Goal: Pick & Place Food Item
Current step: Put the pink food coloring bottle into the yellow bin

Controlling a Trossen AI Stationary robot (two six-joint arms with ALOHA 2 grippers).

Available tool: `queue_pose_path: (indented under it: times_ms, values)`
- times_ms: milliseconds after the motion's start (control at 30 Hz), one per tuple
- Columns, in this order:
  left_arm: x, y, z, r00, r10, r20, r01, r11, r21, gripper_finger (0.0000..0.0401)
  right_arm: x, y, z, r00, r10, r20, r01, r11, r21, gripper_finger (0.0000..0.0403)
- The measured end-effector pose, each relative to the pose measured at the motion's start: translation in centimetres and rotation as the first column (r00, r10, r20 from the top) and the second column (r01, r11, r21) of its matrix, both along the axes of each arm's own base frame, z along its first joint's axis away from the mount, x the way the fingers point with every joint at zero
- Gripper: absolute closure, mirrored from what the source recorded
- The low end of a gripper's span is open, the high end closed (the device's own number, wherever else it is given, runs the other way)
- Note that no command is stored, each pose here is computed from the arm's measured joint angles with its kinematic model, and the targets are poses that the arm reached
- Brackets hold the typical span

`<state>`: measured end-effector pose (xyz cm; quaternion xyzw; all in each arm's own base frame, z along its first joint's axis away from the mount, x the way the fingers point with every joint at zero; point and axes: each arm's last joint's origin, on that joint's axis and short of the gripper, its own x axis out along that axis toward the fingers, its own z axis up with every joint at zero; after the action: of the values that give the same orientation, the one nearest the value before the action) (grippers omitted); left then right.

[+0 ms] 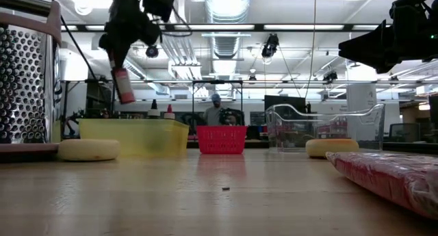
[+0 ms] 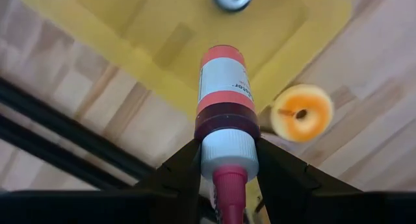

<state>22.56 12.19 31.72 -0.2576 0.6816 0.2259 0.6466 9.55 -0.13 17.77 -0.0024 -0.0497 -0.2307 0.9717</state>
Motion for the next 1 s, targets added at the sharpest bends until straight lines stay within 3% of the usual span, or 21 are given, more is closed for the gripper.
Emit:
queue_pose_path:
  times_ms: [167, 467, 1000]
  values:
    - [-0.8, 0.6, -2.5, 0.997, 0.031, -0.064, -0.033, 0.999, -0.040, 0.0266, 0.0, 0.0, 0.0, 1.000, 0.000, 0.000, 0.000, 1.000, 0.000, 0.0199]
    - [-0.9, 0.5, -6.4, 0.999, -0.001, -0.051, -0.003, 0.995, -0.095, 0.0266, 0.0, 0.0, 0.0, 1.000, 0.000, 0.000, 0.000, 1.000, 0.000, 0.0199]
    - [-0.5, 0.6, -8.5, 1.000, 0.006, -0.027, -0.009, 0.992, -0.125, 0.0265, 0.0, 0.0, 0.0, 1.000, 0.000, 0.000, 0.000, 1.000, 0.000, 0.0199]
